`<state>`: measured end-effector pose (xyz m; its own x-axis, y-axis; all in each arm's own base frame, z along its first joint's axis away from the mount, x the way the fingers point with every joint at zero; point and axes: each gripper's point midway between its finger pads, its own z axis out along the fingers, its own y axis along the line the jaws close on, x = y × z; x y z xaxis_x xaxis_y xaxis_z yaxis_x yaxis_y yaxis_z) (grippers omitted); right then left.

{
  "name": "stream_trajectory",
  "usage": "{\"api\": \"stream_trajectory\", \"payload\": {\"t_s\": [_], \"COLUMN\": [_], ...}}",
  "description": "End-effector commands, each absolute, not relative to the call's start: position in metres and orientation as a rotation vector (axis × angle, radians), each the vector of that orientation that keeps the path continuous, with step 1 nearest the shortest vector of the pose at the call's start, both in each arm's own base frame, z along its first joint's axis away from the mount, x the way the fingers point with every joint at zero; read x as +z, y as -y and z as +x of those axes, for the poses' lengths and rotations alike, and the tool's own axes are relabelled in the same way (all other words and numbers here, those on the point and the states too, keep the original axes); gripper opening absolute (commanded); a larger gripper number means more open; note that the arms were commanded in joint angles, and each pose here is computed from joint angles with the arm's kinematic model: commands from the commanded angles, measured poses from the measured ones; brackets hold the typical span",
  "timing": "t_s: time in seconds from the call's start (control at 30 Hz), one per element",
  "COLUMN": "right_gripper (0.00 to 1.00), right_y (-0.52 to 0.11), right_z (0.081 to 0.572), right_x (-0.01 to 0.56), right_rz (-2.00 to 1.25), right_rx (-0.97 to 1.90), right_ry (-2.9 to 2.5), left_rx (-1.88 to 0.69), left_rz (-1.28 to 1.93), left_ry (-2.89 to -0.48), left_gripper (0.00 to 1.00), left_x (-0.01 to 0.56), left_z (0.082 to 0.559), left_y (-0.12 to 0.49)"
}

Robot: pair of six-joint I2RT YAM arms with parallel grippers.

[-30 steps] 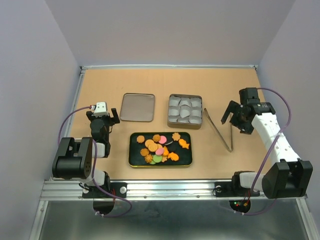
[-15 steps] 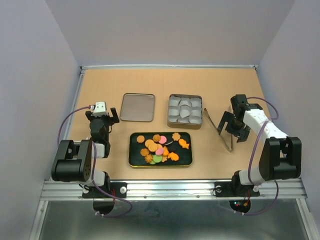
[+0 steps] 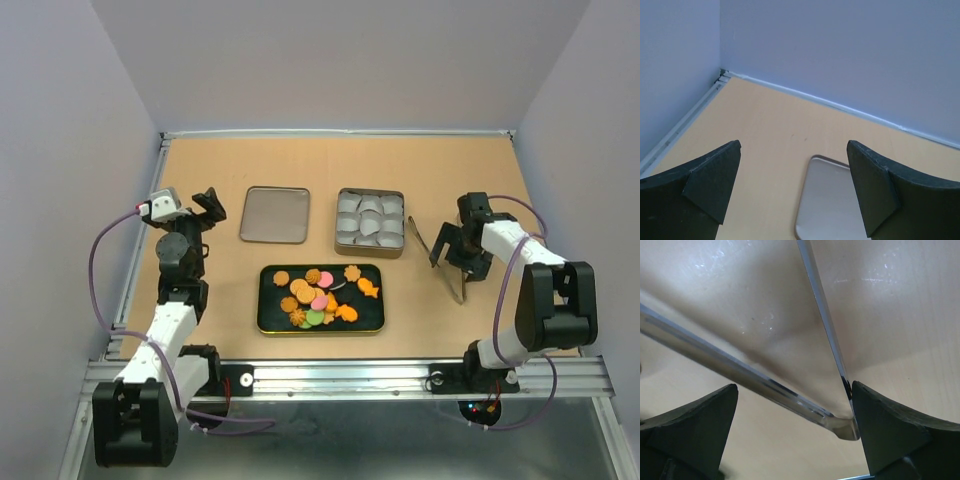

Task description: Pack the cookies

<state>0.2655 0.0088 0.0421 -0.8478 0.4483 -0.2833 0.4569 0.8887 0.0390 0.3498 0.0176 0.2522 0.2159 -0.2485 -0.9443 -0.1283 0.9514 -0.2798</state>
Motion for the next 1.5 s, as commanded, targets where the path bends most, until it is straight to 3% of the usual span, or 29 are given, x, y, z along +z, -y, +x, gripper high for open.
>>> {"api": "stream_trajectory", "payload": {"t_s": [0.0, 0.3, 0.43, 0.57, 0.67, 0.77, 0.93, 1.0, 1.07, 1.13, 1.23, 1.47], "right_gripper": [1.00, 1.00, 0.97, 0.79, 0.49, 0.39, 0.44, 0.53, 0.70, 0.77, 0.81, 0.82], "right_y": [-0.011, -0.022, -0.022, -0.018, -0.017, -0.018, -0.019, -0.018, -0.015, -0.013, -0.005, 0.002], "right_z": [0.269, 0.270, 0.275, 0.281, 0.286, 0.288, 0.283, 0.282, 0.280, 0.280, 0.283, 0.297], "right_x": [0.028, 0.020, 0.017, 0.018, 0.023, 0.027, 0.027, 0.025, 0.023, 0.023, 0.027, 0.029], "right_rz": [0.636, 0.633, 0.639, 0.622, 0.615, 0.626, 0.638, 0.636, 0.636, 0.640, 0.651, 0.639], "right_rx": [-0.028, 0.056, 0.056, 0.025, 0.025, 0.039, 0.048, 0.036, 0.011, -0.006, -0.059, -0.110], "right_ry": [-2.780, -2.802, -2.795, -2.786, -2.770, -2.754, -2.750, -2.757, -2.759, -2.755, -2.728, -2.711], "left_rx": [-0.156, -0.262, -0.301, -0.397, -0.445, -0.600, -0.775, -0.851, -0.969, -0.980, -0.941, -0.907], "left_rz": [-0.377, -0.387, -0.345, -0.200, -0.275, -0.191, -0.225, -0.274, -0.164, -0.160, -0.300, -0.166], "left_ry": [-1.428, -1.471, -1.699, -1.768, -1.742, -1.720, -1.747, -1.766, -1.726, -1.721, -1.734, -1.793], "left_gripper": [0.99, 0.99, 0.99, 0.99, 0.99, 0.99, 0.99, 0.99, 0.99, 0.99, 0.99, 0.99], "left_x": [0.253, 0.278, 0.254, 0.263, 0.266, 0.266, 0.252, 0.240, 0.248, 0.250, 0.248, 0.258], "left_z": [0.344, 0.336, 0.350, 0.353, 0.350, 0.340, 0.331, 0.325, 0.316, 0.316, 0.324, 0.325], "left_y": [-0.008, 0.008, 0.027, 0.054, 0.054, 0.076, 0.094, 0.097, 0.110, 0.111, 0.099, 0.105]}}
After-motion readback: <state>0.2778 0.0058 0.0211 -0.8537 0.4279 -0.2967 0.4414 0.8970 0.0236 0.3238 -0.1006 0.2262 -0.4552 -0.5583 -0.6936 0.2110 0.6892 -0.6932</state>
